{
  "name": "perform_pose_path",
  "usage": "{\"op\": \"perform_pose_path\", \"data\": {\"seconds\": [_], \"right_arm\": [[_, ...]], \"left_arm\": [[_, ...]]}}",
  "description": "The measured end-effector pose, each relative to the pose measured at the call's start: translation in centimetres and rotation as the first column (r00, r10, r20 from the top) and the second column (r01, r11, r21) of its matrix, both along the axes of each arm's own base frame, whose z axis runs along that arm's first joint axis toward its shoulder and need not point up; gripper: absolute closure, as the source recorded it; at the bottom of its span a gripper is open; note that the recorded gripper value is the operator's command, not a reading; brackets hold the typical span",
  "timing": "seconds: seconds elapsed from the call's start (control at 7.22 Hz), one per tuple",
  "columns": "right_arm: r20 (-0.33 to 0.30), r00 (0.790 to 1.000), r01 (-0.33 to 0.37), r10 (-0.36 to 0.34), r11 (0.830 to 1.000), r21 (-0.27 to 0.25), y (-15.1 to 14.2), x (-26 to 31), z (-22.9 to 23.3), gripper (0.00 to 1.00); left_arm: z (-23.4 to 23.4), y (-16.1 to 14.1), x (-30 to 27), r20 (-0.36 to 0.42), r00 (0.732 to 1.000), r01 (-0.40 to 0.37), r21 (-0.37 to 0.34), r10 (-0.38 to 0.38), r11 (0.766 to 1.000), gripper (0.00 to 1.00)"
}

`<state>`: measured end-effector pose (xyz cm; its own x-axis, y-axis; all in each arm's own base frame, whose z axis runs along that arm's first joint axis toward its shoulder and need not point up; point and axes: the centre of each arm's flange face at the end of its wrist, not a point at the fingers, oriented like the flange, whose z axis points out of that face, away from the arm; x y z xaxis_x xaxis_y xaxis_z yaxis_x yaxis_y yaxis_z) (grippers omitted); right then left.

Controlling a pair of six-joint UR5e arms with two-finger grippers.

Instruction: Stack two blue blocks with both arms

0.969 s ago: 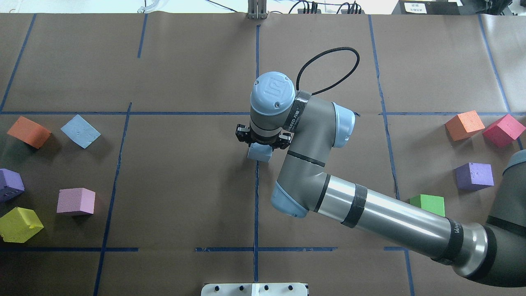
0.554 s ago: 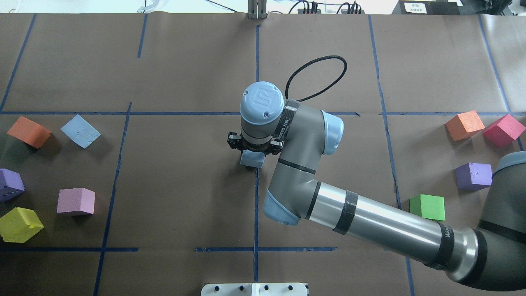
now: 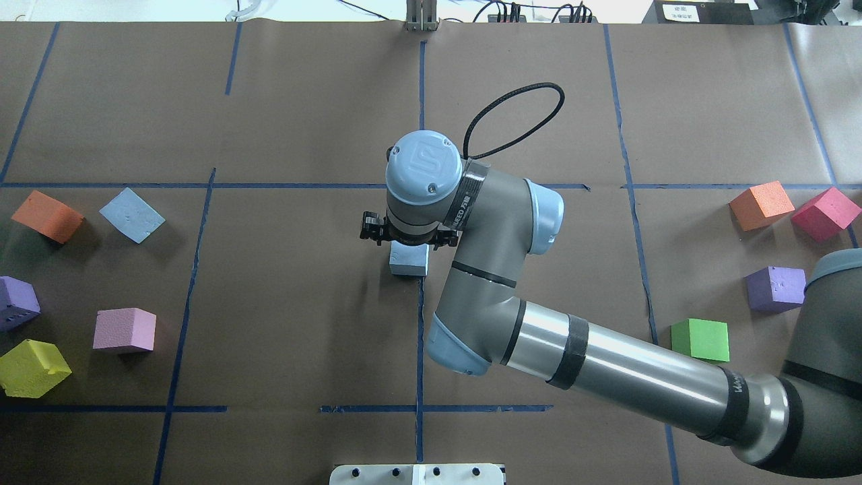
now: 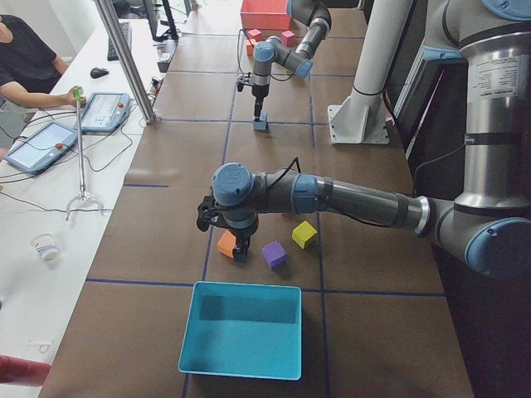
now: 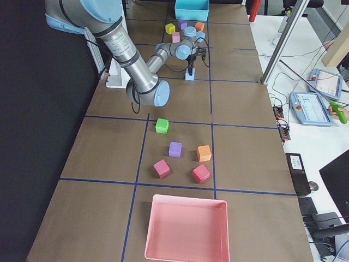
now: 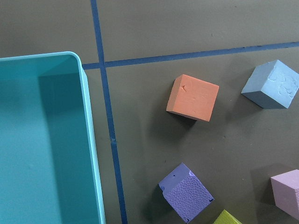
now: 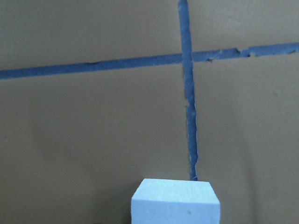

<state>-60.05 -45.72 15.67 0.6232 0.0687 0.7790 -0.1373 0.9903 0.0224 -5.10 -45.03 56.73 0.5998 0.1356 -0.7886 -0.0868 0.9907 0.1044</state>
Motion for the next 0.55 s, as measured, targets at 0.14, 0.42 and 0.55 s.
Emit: {"op": "perform_pose_path", "data": {"seconds": [0.14,0.42,0.55], "right_arm": [[0.040,0.999,-0.029,0.028,1.000,0.009,-0.1,5.8,-1.7,0.00],[0.117,0.989,-0.090,0.091,0.996,-0.016,0.9,21.5,0.7,0.00],[0.113,0.988,-0.105,0.109,0.994,-0.043,0.6,26.2,3.4,0.00]], "left_arm": [[-0.6,-0.4,0.7,0.000,1.000,0.000,0.019,0.000,1.000,0.00],[-2.5,-2.3,6.8,0.019,0.996,-0.084,0.144,0.082,0.986,0.00],[-3.8,-3.7,10.8,0.055,0.989,-0.147,0.217,0.138,0.965,0.00]]}}
